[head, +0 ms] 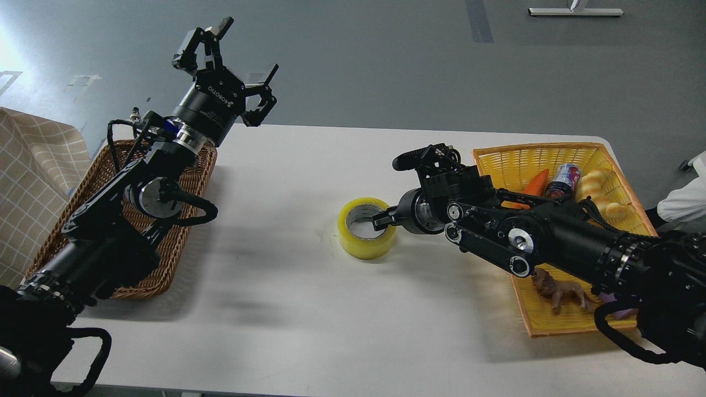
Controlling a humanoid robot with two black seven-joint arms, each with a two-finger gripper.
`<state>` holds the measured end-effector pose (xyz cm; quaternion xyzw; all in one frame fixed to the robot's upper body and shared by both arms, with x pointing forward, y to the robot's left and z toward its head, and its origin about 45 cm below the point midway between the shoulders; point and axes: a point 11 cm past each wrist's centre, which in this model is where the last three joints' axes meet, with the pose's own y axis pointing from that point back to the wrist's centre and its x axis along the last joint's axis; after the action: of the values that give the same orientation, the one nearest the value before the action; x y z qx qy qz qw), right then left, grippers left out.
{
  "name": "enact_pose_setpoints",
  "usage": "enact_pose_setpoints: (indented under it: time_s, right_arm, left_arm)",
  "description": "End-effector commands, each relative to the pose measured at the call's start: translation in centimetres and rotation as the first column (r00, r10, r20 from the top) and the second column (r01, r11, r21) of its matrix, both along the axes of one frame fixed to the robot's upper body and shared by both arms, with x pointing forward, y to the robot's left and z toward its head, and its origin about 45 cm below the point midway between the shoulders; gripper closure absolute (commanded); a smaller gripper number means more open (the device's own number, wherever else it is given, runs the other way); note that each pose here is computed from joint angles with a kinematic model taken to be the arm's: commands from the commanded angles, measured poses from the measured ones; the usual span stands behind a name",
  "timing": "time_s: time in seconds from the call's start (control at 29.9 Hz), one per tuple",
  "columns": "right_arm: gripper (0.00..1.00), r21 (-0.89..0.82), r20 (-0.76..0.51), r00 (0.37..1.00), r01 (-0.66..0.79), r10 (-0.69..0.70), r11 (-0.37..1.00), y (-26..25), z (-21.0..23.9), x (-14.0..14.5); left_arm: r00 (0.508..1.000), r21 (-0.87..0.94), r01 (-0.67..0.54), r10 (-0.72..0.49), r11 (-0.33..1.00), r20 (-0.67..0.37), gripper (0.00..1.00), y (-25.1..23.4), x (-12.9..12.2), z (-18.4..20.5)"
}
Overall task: Place and transfer tape with both arms
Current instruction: 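Carry the tape roll to the table center and set it down, then withdraw the right gripper up and back over the tray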
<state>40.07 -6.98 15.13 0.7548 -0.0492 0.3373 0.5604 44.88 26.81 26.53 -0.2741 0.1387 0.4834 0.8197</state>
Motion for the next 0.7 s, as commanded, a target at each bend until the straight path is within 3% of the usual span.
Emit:
enact_pose_setpoints:
  time_s: [0.0,0.3,0.67]
  right_arm:
    - [0.35,0.007,-0.003,1.000,0.005,-0.005,1.000,0.0,0.0,0.0]
    - [0.08,0.043,0.022,1.000,0.010,-0.011,0.999,0.7,1.9,0.9]
    - [0.03,0.185,0.123,0.989,0.062,-0.085,0.981,-0.5,9.3,4.5]
  left_arm:
    - [1.000,-0.002,0.000,0.000,1.000,0.001,0.02,0.0,0.0,0.0]
    - [1.000,0.000,0.002,-0.002,1.000,-0.001,0.02,-0.1,0.0,-0.1]
    - [1.000,0.006,0.000,0.000,1.000,0.000,0.02,0.1,0.0,0.0]
